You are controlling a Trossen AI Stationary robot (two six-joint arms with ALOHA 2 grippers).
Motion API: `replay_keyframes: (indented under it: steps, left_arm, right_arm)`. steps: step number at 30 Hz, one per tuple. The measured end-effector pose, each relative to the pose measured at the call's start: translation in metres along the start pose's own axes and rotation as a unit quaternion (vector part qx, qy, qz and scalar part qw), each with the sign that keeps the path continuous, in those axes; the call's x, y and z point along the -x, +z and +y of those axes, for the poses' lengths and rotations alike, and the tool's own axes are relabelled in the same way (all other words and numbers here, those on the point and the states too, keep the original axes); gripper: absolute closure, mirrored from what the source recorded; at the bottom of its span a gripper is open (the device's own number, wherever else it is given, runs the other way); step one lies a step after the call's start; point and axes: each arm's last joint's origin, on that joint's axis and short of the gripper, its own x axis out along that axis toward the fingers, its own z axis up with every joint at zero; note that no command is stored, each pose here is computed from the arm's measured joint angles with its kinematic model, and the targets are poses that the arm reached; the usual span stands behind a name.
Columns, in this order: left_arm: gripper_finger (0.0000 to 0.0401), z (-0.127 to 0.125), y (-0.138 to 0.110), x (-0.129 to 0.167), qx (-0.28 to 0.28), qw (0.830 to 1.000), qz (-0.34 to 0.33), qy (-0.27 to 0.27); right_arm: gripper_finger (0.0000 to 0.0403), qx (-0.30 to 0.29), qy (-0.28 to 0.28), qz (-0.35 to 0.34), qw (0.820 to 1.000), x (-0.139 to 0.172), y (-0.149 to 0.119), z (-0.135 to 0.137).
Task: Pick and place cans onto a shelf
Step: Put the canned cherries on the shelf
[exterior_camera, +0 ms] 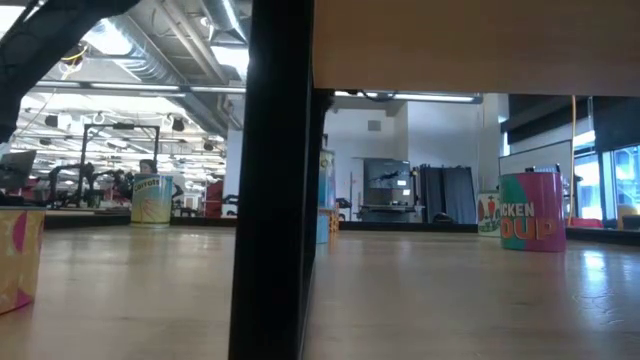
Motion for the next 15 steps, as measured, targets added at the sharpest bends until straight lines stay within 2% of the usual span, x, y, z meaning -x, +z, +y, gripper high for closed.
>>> replay_keyframes:
  steps: [6,15]
  left_arm:
    - [0.0401,-0.010,0.007,-0.020,-0.032,0.999,0.005,-0.010]
    - [0.0400,-0.019,0.013,-0.029,-0.052,0.999,-0.006,-0.011]
  right_arm:
    - [0.0382,0.000,0.000,0.000,1.000,0.000,0.000,0.000]
    - [0.0382,0.000,0.000,0.001,1.000,0.000,0.000,0.000]
